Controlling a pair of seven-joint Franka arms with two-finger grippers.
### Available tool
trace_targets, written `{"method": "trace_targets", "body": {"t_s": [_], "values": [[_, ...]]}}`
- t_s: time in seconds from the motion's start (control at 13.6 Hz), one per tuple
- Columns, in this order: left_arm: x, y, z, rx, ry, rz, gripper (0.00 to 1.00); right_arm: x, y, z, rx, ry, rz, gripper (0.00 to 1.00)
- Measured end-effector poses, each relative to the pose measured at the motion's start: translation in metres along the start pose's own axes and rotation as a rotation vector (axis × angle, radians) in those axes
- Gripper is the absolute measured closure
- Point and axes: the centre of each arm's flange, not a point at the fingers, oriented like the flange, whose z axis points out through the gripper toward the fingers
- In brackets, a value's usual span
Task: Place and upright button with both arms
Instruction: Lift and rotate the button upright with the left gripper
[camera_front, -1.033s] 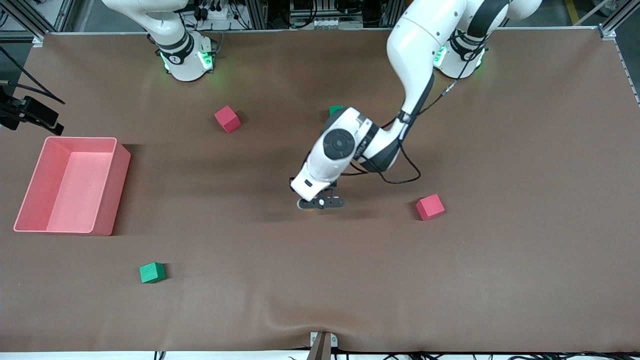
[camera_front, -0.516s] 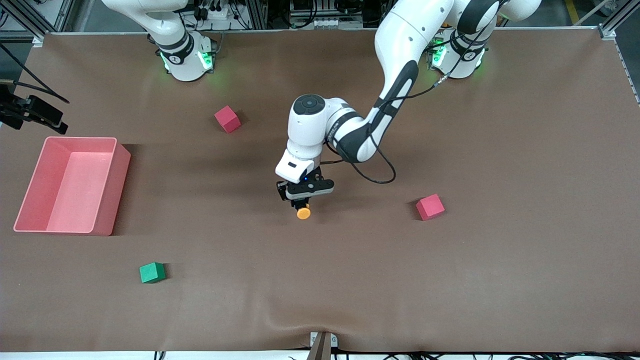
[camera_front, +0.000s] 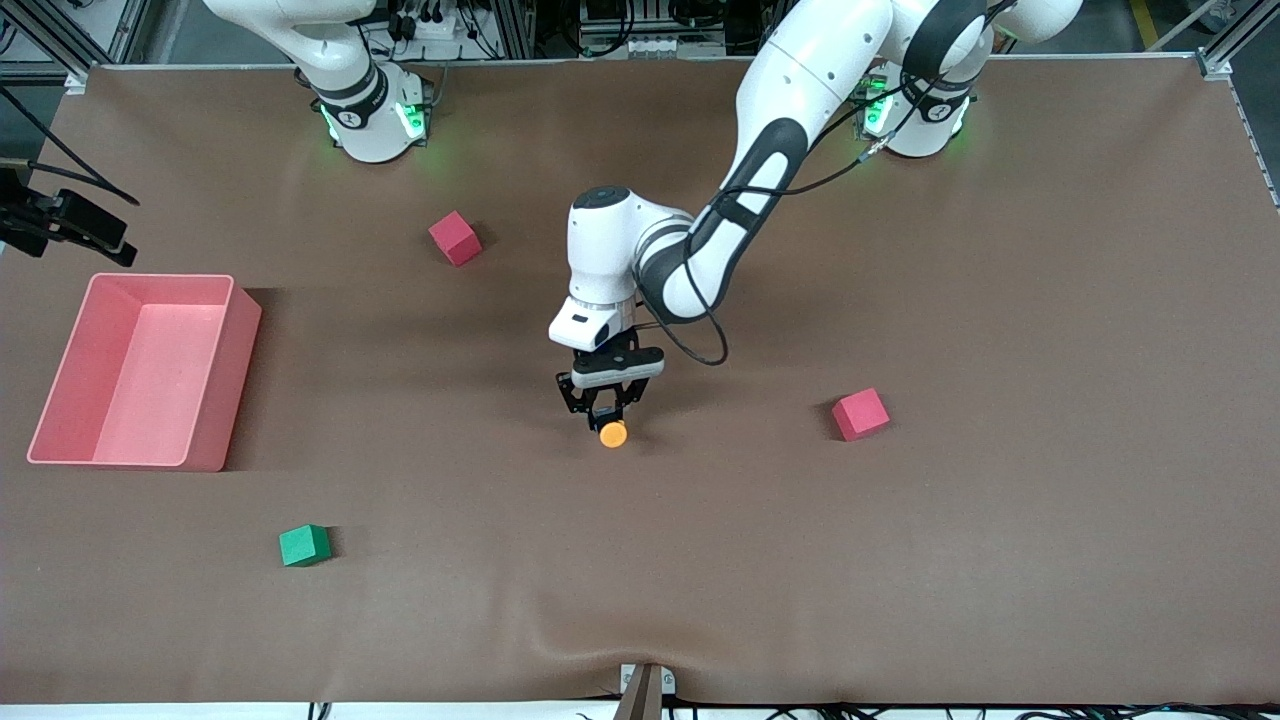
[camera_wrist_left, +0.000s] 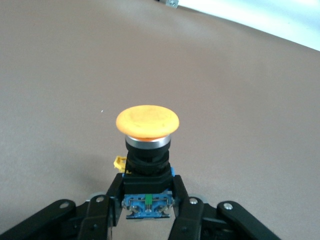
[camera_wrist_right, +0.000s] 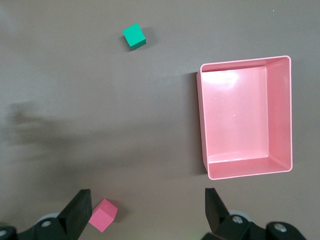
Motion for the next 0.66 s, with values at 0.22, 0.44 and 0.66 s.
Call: {"method": "trace_targets", "body": {"t_s": [0.22,0.44,0.66], "values": [[-0.009,-0.002,0.003,-0.005,0.064,0.106,0.58,0.000,0.000,0.000,0.000,0.000,0.000,0.00],[-0.018,-0.008,0.014,0.004,0.091,0.167,0.58,0.000,-0.001,0.000,0.011,-0.001,-0.001,0.00],[-0.025,-0.022,0.032,0.030,0.127,0.216,0.58,0.000,-0.001,0.000,0.013,-0.001,-0.001,0.00]]}}
